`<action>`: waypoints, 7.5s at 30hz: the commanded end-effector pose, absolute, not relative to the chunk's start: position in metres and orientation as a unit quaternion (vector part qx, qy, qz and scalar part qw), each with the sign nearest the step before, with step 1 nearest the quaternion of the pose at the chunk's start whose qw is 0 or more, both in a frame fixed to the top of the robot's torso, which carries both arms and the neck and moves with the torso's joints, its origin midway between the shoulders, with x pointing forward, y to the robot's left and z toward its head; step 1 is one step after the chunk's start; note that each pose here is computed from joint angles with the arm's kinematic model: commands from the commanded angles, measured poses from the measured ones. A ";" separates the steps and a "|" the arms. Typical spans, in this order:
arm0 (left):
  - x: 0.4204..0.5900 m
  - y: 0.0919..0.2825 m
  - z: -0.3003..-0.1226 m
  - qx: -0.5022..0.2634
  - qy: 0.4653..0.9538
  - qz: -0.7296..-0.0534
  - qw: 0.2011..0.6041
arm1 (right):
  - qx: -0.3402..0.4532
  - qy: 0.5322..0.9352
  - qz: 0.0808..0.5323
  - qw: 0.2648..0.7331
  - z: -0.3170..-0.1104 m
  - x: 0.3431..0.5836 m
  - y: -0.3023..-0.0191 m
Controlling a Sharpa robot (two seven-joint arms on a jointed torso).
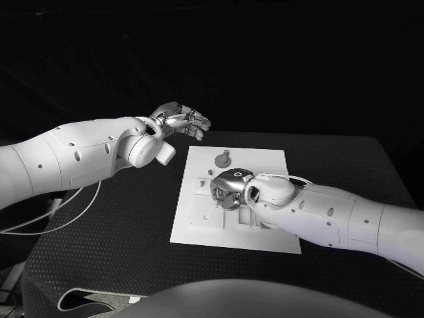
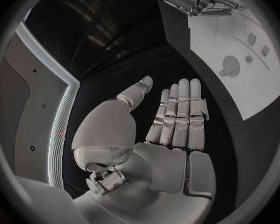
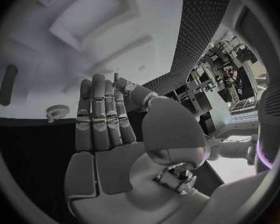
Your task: Assemble the parts on the task board
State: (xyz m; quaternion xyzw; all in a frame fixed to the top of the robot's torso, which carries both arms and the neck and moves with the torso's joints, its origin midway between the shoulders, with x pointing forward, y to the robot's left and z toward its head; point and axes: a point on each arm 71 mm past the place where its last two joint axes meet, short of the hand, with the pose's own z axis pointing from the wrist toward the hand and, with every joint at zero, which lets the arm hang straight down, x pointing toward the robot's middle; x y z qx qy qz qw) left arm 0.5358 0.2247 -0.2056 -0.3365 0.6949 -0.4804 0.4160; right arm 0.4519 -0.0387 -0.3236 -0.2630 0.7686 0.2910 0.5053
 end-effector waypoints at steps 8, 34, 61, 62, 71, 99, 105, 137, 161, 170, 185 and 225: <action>0.536 0.222 -0.204 -0.334 0.693 -0.488 0.413 | -0.274 0.771 0.288 0.498 -0.330 0.450 -0.038; 0.536 0.223 -0.204 -0.334 0.693 -0.487 0.413 | -0.273 0.769 0.295 0.497 -0.330 0.445 -0.035; 0.536 0.221 -0.204 -0.333 0.694 -0.489 0.411 | -0.285 0.782 0.281 0.478 -0.341 0.443 -0.032; 0.536 0.221 -0.204 -0.333 0.694 -0.488 0.411 | -0.286 0.783 0.282 0.475 -0.341 0.442 -0.032; 0.536 0.221 -0.204 -0.333 0.695 -0.488 0.410 | -0.288 0.785 0.285 0.468 -0.342 0.439 -0.030; 0.536 0.223 -0.204 -0.334 0.696 -0.487 0.409 | -0.242 0.785 0.296 0.487 -0.341 0.445 -0.038; 0.536 0.223 -0.205 -0.334 0.698 -0.486 0.405 | -0.234 0.782 0.300 0.493 -0.339 0.443 -0.041; 0.537 0.236 -0.203 -0.340 0.688 -0.481 0.424 | -0.139 0.750 0.326 0.559 -0.243 0.497 -0.129; 0.536 0.239 -0.204 -0.340 0.689 -0.481 0.422 | -0.222 0.798 0.196 0.525 -0.282 0.505 -0.158; 0.536 0.240 -0.204 -0.343 0.690 -0.477 0.423 | -0.222 0.812 0.200 0.502 -0.296 0.498 -0.157; 0.536 0.240 -0.205 -0.343 0.692 -0.477 0.419 | -0.211 0.797 0.222 0.520 -0.300 0.497 -0.148; 0.536 0.240 -0.205 -0.343 0.694 -0.476 0.418 | -0.227 0.802 0.191 0.518 -0.319 0.495 -0.147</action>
